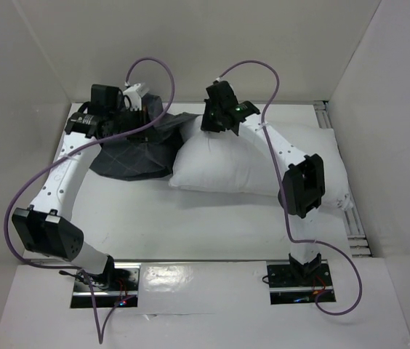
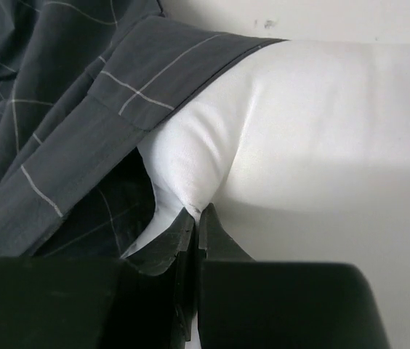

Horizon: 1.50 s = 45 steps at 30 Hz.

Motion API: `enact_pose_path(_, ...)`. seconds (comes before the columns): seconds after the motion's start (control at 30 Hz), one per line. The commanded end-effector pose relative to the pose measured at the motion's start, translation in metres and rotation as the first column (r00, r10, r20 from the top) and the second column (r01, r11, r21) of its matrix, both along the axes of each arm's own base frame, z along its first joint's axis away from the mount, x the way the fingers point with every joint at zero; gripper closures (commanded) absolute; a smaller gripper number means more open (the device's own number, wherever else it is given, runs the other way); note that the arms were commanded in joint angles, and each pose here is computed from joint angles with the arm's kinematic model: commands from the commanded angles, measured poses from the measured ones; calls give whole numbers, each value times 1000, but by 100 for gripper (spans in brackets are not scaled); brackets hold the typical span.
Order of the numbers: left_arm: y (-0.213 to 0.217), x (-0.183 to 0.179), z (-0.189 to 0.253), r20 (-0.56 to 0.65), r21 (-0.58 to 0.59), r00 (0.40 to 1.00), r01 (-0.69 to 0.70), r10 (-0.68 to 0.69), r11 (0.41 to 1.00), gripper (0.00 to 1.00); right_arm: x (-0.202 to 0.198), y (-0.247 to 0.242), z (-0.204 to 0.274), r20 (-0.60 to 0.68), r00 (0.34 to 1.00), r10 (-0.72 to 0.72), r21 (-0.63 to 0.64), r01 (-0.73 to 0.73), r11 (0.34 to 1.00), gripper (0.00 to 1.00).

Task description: Put the pillow into the pillowcase

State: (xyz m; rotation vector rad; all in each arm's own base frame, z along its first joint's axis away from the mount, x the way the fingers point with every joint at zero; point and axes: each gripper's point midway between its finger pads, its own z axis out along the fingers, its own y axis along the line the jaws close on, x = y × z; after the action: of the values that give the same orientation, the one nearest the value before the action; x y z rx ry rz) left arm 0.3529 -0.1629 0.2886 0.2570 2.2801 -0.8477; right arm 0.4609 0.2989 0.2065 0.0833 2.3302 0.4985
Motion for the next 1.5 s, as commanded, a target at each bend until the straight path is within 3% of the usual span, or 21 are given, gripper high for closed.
enact_pose_path(0.0,-6,-7,11,14,-16,998,61,-61,998,100,25,9,33,112,993,-24,90,13,996,100)
enact_pose_path(0.17,-23,1,8,8,-28,995,101,-100,995,100,16,34,61,163,986,34,167,-61,984,100)
enact_pose_path(0.47,-43,48,37,69,-74,996,66,-61,995,100,-43,32,4,33,997,74,51,-75,996,100)
enact_pose_path(0.63,-49,46,40,76,-95,990,124,-117,988,100,-83,48,-3,-3,989,145,43,-144,989,100)
enact_pose_path(0.77,-48,35,46,88,-72,983,168,-161,983,100,-89,75,18,19,977,213,75,-213,974,100)
enact_pose_path(1.03,-17,15,62,123,11,990,68,-69,998,100,-118,150,63,72,919,387,135,-393,910,100)
enact_pose_path(1.13,-15,7,53,92,16,993,68,-69,998,100,-99,145,58,90,938,335,116,-344,932,100)
enact_pose_path(1.3,-5,5,33,43,49,999,30,-32,998,100,-25,92,61,148,977,155,154,-178,972,100)
enact_pose_path(1.47,-8,18,12,13,61,999,37,-38,997,100,22,56,43,108,989,99,221,-121,968,100)
